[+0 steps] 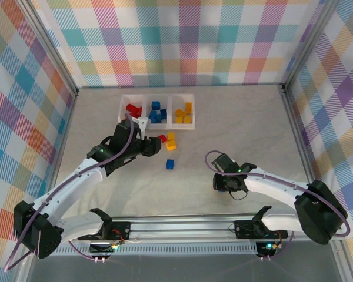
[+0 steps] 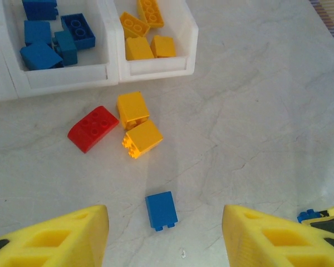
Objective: Sort the legos into containers by color
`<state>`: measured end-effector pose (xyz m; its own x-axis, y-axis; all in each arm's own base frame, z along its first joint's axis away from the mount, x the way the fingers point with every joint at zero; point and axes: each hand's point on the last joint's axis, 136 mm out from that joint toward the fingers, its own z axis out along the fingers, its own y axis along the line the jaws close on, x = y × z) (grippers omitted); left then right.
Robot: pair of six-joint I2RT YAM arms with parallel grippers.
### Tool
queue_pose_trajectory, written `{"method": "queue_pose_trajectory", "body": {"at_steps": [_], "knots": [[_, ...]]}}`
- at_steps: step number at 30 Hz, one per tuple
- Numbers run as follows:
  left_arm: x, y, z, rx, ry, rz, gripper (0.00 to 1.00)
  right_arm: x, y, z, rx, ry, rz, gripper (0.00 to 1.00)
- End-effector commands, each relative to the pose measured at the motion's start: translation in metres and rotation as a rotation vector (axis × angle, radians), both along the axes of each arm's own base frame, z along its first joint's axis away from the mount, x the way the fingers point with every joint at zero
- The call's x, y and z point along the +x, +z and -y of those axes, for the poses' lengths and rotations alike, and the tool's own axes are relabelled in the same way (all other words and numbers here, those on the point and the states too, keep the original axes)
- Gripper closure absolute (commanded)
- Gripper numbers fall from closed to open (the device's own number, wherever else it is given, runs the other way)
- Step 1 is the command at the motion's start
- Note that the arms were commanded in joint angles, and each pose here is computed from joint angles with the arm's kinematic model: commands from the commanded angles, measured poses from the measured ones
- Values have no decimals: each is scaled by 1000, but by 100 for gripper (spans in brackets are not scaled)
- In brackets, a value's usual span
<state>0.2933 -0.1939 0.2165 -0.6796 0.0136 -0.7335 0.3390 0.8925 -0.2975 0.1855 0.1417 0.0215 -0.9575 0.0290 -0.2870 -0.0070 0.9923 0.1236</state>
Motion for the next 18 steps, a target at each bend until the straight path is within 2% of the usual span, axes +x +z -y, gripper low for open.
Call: {"method": "queue_pose_trajectory", "body": {"at_steps": [1, 11, 18], "knots": [[-6, 8, -5, 14, 11, 16, 44, 6, 5, -5, 5, 12, 24, 59], [-15, 24, -14, 7, 21, 52, 44, 10, 7, -14, 16, 53, 18, 66], [-18, 19, -21, 5, 51, 66, 43, 47, 57, -46, 67, 147, 148, 66]]}}
